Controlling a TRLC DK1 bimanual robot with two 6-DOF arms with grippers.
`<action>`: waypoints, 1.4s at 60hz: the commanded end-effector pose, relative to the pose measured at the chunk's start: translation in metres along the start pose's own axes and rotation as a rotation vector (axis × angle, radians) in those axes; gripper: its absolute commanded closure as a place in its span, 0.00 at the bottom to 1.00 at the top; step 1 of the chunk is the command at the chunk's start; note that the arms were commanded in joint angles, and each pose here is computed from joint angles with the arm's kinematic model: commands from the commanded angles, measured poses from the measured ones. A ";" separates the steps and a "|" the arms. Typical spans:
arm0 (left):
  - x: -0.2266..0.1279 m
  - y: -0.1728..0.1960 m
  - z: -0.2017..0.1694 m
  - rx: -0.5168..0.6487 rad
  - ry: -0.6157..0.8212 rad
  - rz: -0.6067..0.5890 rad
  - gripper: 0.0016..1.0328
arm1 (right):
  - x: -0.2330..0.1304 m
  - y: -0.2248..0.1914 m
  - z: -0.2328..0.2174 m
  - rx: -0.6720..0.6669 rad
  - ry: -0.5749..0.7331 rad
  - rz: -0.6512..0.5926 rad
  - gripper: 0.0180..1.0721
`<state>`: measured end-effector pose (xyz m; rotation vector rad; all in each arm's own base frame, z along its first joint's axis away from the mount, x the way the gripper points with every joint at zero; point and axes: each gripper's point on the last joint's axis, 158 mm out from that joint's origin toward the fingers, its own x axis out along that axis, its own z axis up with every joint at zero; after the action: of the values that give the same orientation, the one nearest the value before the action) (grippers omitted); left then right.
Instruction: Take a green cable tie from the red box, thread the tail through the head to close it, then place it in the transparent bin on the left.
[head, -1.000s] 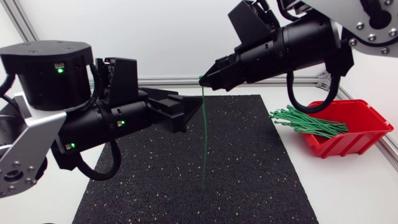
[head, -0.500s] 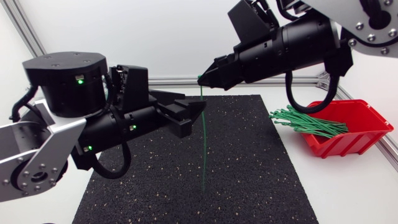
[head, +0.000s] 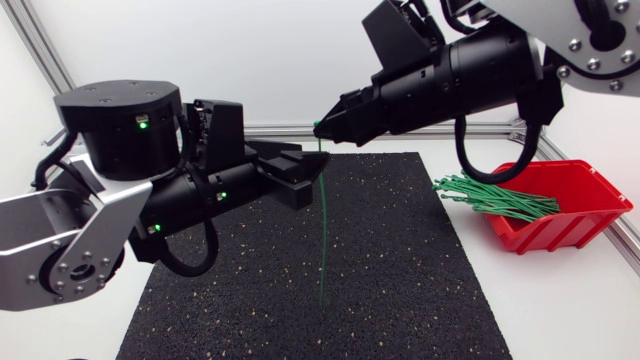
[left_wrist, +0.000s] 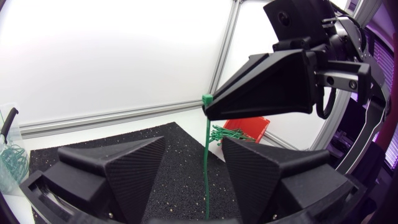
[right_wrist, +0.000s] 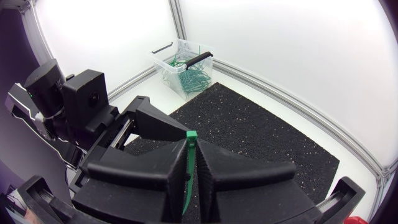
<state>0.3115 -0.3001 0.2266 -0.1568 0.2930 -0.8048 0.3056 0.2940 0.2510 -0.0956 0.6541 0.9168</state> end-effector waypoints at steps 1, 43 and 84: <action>0.005 0.001 0.015 0.017 -0.034 -0.001 0.43 | 0.011 0.002 -0.015 0.024 0.038 0.013 0.93; 0.009 0.009 0.023 0.018 -0.058 0.027 0.95 | 0.007 0.005 -0.015 0.014 0.030 0.008 0.93; -0.033 0.018 0.026 0.007 -0.008 -0.168 0.97 | -0.022 -0.040 -0.024 -0.039 0.016 0.022 0.50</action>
<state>0.3113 -0.2715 0.2533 -0.1859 0.2787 -0.9601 0.3203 0.2538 0.2534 -0.1016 0.6212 0.9181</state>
